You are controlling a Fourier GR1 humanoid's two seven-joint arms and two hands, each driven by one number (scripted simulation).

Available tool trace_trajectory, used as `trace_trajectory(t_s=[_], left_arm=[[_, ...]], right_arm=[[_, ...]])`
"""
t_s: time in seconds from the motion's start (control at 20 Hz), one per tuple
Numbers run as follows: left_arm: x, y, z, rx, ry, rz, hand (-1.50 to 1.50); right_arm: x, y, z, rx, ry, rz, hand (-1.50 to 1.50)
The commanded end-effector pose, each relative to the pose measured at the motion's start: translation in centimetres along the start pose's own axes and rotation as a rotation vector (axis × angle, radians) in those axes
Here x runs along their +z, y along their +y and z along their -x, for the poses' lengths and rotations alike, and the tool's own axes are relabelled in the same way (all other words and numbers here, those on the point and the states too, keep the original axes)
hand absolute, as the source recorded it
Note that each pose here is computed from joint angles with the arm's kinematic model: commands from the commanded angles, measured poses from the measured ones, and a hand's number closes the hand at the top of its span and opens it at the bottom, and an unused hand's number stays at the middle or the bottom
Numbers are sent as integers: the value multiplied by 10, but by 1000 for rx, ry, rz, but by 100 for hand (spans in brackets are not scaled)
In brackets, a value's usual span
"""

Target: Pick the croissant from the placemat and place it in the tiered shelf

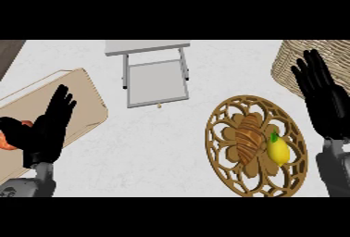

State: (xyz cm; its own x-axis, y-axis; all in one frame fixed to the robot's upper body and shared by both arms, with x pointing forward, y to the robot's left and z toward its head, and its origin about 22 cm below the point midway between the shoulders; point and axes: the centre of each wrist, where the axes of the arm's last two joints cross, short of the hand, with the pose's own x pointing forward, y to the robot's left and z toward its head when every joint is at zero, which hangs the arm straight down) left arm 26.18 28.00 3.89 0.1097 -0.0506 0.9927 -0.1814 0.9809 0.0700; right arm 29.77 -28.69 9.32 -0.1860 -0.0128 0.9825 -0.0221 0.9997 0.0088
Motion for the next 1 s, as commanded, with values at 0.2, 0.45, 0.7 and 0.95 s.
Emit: trace_trajectory(t_s=[0.2,0.45,0.7,0.95], left_arm=[[8,29,40,-15,247,-55,0],[19,23,62,12,352,18,0],[19,26,73,-3,365,69,0],[4,16,72,-6,350,75,0]], right_arm=[[56,-77,-13,402,-41,427,150],[128,-111,36,496,371,757,150],[176,-62,17,487,288,613,-150],[177,-47,-8,480,300,400,-150]])
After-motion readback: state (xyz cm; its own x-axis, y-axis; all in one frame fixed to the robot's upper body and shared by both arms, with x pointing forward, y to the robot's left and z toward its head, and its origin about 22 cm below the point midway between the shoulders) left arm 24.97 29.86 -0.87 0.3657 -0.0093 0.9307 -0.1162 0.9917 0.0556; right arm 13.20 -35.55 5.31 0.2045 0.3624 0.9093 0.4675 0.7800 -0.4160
